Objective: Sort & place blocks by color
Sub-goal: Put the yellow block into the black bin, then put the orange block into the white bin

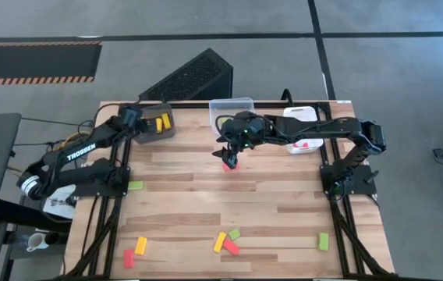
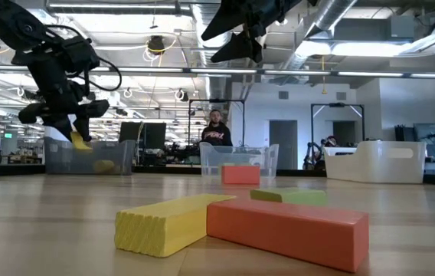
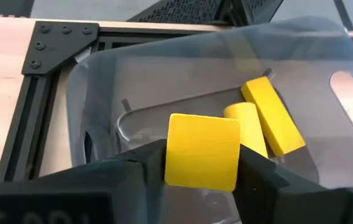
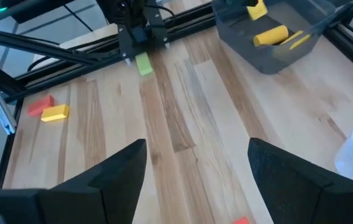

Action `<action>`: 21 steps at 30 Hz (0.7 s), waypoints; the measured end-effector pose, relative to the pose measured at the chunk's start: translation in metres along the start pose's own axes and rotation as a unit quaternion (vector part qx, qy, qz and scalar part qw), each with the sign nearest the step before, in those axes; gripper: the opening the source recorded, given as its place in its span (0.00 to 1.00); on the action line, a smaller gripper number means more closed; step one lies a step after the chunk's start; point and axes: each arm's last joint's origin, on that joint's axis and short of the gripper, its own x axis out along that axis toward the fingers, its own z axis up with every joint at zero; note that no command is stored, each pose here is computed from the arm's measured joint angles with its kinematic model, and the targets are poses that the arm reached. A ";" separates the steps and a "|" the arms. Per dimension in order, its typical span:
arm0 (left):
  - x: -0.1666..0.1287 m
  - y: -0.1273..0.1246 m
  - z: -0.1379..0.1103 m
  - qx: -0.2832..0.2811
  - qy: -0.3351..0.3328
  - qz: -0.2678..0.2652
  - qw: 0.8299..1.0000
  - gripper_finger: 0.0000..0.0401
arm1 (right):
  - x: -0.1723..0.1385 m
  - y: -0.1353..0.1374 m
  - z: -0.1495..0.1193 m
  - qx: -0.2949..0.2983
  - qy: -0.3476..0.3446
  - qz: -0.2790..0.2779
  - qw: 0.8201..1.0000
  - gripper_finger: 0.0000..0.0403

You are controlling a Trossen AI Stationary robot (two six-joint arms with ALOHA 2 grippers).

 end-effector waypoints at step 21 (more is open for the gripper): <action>-0.049 -0.049 0.005 0.121 0.061 -0.270 0.953 0.69 | 0.023 -0.016 -0.045 0.019 0.200 -0.061 0.978 0.75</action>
